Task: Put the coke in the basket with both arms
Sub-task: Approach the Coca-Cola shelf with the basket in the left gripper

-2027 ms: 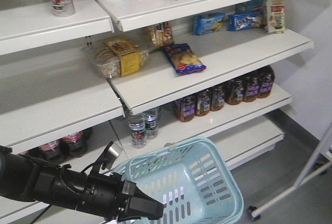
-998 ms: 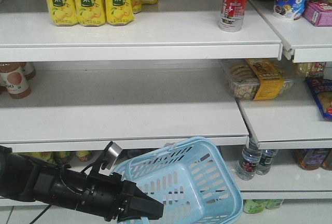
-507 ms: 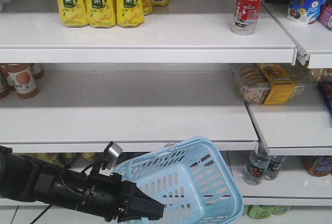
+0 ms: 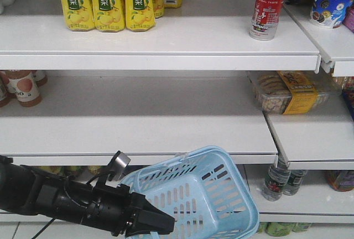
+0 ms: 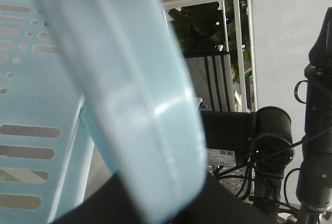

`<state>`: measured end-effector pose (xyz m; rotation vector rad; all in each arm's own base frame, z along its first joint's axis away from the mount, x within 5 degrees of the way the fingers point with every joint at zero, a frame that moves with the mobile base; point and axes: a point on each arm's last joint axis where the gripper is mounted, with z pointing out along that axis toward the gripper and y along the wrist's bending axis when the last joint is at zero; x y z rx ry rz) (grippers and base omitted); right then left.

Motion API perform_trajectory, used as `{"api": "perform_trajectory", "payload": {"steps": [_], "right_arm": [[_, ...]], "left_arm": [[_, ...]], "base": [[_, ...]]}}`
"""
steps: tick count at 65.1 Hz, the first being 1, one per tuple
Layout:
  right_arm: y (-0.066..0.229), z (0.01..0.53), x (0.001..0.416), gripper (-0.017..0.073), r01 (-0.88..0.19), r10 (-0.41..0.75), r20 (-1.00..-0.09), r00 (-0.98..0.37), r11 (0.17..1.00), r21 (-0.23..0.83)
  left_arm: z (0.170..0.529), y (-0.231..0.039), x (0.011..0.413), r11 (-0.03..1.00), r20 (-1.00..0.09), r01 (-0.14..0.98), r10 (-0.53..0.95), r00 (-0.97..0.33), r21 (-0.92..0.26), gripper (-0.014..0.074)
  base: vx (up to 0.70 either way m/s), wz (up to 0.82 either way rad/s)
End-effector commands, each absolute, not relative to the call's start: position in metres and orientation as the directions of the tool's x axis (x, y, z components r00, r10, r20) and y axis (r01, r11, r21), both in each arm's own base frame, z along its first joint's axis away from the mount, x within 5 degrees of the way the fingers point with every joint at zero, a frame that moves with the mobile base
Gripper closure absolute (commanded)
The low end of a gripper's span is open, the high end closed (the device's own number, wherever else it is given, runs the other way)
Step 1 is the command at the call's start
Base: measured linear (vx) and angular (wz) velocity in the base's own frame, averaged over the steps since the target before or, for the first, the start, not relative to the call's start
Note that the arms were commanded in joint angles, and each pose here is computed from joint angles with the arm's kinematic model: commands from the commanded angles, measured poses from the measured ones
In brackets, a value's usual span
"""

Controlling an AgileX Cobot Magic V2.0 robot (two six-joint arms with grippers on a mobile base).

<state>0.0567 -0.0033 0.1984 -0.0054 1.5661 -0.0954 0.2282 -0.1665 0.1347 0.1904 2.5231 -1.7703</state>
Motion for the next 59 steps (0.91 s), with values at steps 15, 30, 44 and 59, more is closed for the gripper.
{"api": "perform_trajectory", "payload": {"steps": [15,30,44,59], "right_arm": [[-0.0032,0.2021,0.0556,0.0568,0.063,-0.077,-0.994,0.078,0.995,-0.072],[-0.0032,0.2021,0.0556,0.0568,0.063,-0.077,-0.994,0.078,0.995,-0.072],[-0.0032,0.2021,0.0556,0.0568,0.063,-0.077,-0.994,0.078,0.995,-0.072],[-0.0032,0.2021,0.0556,0.0568,0.063,-0.077,-0.994,0.078,0.995,-0.072]], "left_arm": [[0.1613,-0.1707,0.2314,0.193,-0.165,0.167,0.028,-0.986,-0.967,0.0600],[0.1613,-0.1707,0.2314,0.193,-0.165,0.167,0.028,-0.986,-0.967,0.0600],[0.1613,-0.1707,0.2314,0.193,-0.165,0.167,0.028,-0.986,-0.967,0.0600],[0.1613,-0.1707,0.2314,0.193,-0.165,0.167,0.028,-0.986,-0.967,0.0600]], "base": [[0.02,0.00],[0.02,0.01],[0.02,0.01],[0.03,0.01]]}}
